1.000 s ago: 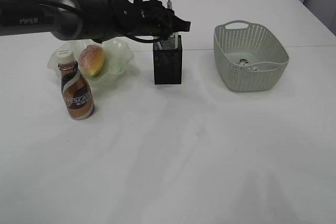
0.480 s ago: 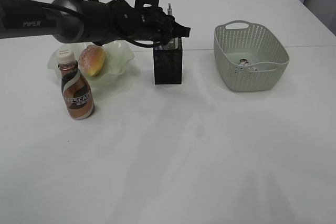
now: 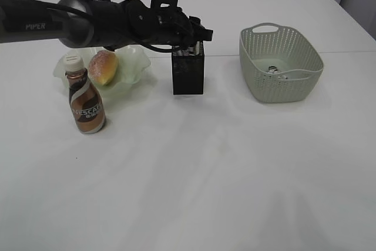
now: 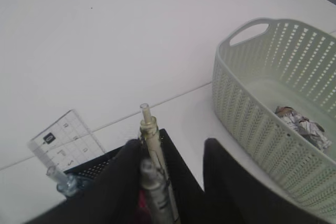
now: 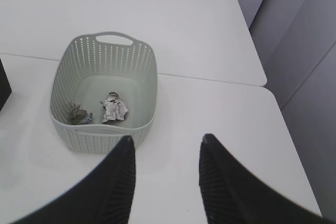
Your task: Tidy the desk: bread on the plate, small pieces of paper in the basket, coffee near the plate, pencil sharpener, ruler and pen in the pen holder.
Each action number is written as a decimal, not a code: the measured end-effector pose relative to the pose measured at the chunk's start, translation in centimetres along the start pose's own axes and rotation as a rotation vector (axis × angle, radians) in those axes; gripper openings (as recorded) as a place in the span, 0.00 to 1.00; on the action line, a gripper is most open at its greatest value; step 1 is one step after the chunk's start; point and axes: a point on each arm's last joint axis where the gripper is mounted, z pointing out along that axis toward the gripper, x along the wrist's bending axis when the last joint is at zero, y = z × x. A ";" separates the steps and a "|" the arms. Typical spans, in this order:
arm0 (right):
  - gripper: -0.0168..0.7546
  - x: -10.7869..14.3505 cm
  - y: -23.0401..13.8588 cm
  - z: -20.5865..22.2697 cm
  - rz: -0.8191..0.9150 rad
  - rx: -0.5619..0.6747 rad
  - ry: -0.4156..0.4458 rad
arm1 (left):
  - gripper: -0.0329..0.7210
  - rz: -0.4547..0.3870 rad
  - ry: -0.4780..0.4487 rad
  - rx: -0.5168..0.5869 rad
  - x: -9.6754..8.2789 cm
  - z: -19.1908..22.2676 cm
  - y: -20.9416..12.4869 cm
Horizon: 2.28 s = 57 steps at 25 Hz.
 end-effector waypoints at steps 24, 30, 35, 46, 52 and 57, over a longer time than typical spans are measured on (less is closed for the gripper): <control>0.45 -0.1 -0.1 0.0 0.002 0.014 -0.014 | 0.58 0.261 -0.075 0.122 -0.1 -6.0 5.7; 0.45 -0.5 -0.4 0.0 -0.014 0.049 -0.054 | 0.58 0.158 -0.085 0.271 -0.4 -8.0 5.9; 0.45 -0.7 -0.3 -0.4 -0.009 0.043 -0.061 | 0.58 0.033 0.022 0.471 0.3 -10.0 5.5; 0.45 -1.3 -0.9 -1.3 0.073 0.115 -0.112 | 0.58 -0.024 0.182 0.661 0.8 -15.3 9.8; 0.45 -2.6 -1.4 -3.8 0.126 0.175 -0.191 | 0.58 -0.036 0.166 0.571 0.3 -19.3 12.9; 0.45 -2.4 -2.0 -6.2 0.223 0.238 -0.115 | 0.58 -0.051 0.126 0.495 -0.6 -22.8 15.1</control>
